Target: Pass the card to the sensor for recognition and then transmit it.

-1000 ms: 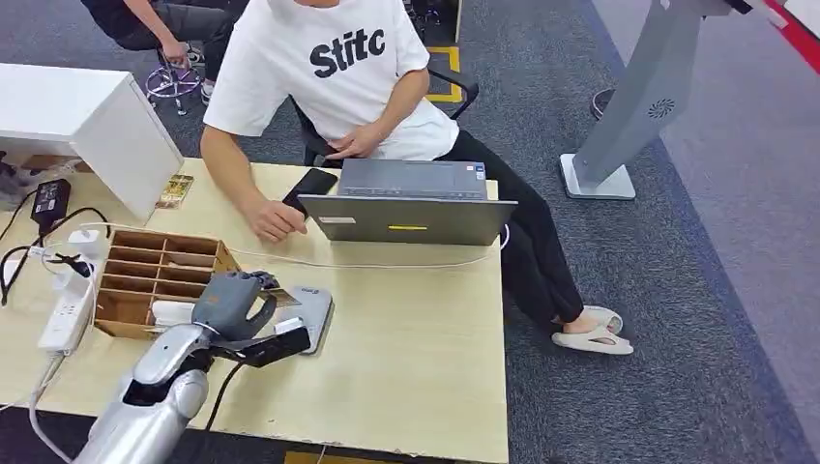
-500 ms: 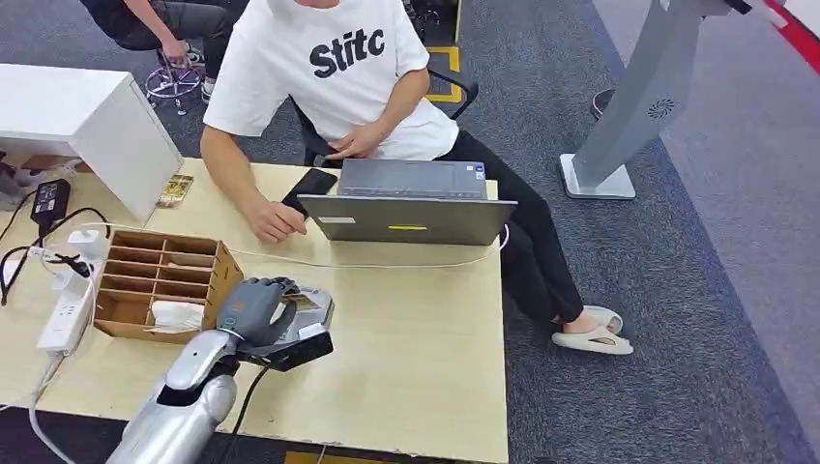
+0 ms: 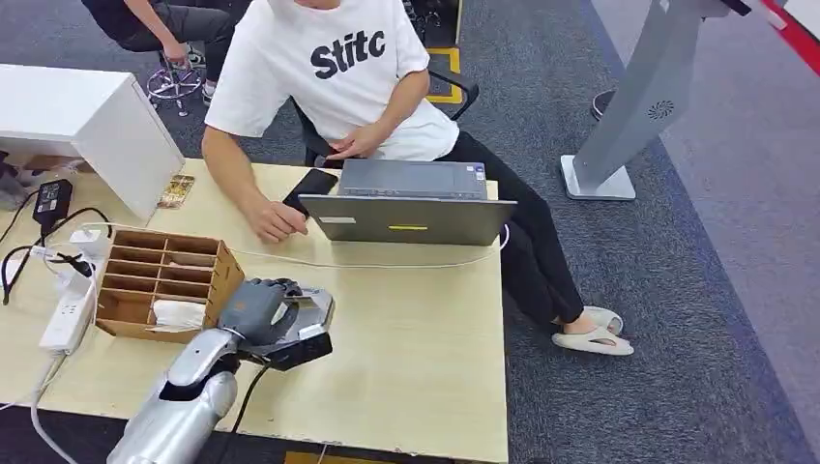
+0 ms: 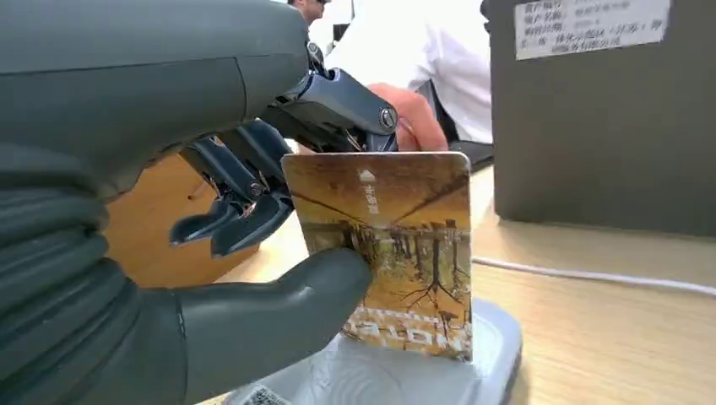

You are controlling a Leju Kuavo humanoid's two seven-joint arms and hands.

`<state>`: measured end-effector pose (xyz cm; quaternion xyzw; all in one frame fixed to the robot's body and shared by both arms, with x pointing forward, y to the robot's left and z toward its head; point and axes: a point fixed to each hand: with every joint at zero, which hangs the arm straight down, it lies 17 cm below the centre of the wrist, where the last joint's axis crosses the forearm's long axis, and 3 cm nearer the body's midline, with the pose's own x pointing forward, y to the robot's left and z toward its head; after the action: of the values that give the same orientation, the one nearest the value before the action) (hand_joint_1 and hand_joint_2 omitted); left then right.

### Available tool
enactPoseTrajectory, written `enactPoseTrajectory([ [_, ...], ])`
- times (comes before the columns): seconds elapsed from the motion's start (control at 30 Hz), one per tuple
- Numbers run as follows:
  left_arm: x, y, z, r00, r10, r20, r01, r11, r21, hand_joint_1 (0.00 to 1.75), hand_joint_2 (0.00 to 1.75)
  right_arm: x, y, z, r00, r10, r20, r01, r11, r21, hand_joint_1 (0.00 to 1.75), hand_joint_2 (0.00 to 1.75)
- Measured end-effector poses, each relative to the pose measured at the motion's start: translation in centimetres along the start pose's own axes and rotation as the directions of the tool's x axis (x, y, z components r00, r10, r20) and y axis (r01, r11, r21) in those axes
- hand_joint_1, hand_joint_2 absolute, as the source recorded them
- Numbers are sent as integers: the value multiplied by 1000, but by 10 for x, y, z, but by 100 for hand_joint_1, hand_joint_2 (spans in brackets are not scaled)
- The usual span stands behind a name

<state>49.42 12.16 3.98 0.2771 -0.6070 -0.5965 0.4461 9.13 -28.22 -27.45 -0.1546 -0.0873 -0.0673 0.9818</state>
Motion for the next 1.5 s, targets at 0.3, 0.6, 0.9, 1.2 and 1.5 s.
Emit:
enactPoseTrajectory([
  [0.3, -11, 28, -2, 1000, 6, -27, -3, 996, 92, 175, 175, 1, 1, 0, 1000, 17, 7, -16, 1000, -2, 0, 175],
  [0.6, -20, 105, -3, 999, 36, -32, -25, 956, 293, 175, 175, 1, 2, 1, 999, 33, 16, -33, 999, -3, 0, 175],
  [0.9, -28, 203, 11, 1000, -21, -20, 28, 859, 512, 175, 175, 3, -1, 1, 997, 76, 31, -76, 997, -16, 0, 175],
  [1.2, -37, 246, 12, 994, -90, -57, 106, 828, 550, 175, 175, 3, 0, 1, 996, 86, 30, -85, 996, -16, 0, 175],
  [1.5, -32, 265, 17, 994, -97, -49, 107, 794, 598, 175, 175, 2, 0, 1, 995, 93, 30, -93, 996, -16, 0, 175],
])
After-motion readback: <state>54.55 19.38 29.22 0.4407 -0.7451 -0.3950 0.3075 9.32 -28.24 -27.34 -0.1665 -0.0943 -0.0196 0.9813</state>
